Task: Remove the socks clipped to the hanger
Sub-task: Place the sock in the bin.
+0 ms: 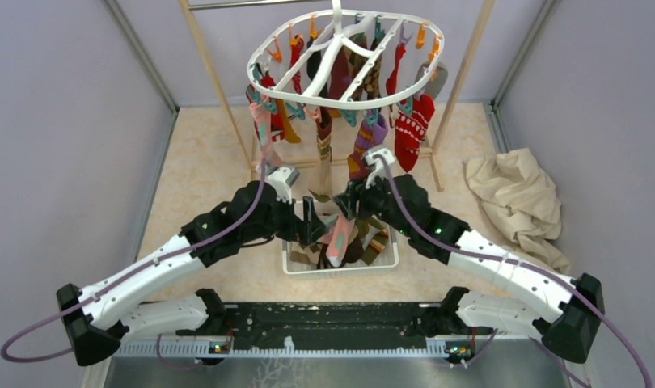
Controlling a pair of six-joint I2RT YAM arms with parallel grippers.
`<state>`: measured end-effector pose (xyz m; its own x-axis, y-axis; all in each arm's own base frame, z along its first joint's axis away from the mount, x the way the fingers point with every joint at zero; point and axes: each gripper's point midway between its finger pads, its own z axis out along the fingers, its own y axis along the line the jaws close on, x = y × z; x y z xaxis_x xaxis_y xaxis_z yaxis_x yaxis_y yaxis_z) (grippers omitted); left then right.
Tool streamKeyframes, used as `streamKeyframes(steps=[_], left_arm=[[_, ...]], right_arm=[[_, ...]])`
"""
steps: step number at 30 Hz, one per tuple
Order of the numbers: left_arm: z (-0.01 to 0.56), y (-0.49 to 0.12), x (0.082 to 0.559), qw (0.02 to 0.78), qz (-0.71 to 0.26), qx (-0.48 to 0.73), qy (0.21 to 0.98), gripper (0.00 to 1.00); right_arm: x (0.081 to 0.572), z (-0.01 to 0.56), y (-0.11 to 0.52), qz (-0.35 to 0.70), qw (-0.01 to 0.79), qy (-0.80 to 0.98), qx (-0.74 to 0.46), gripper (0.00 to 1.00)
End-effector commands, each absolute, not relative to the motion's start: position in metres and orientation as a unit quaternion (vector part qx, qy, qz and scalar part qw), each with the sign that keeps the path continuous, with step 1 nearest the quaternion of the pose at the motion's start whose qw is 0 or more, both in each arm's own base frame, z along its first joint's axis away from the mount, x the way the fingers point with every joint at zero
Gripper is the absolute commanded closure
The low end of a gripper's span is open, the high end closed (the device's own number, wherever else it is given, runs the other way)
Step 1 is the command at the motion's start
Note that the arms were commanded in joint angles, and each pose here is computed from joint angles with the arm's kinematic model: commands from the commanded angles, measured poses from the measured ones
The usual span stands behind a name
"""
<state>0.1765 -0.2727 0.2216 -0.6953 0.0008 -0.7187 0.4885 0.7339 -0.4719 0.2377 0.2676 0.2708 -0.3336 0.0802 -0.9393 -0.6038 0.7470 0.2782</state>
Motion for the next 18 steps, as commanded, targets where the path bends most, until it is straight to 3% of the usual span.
streamKeyframes(steps=[1, 18], left_arm=[[0.209, -0.244, 0.175, 0.373, -0.290, 0.115, 0.874, 0.01], [0.209, -0.161, 0.228, 0.475, -0.131, -0.025, 0.870, 0.01]], right_arm=[[0.222, 0.238, 0.287, 0.282, 0.508, 0.785, -0.216, 0.48], [0.195, 0.094, 0.302, 0.241, 0.367, 0.876, -0.201, 0.50]])
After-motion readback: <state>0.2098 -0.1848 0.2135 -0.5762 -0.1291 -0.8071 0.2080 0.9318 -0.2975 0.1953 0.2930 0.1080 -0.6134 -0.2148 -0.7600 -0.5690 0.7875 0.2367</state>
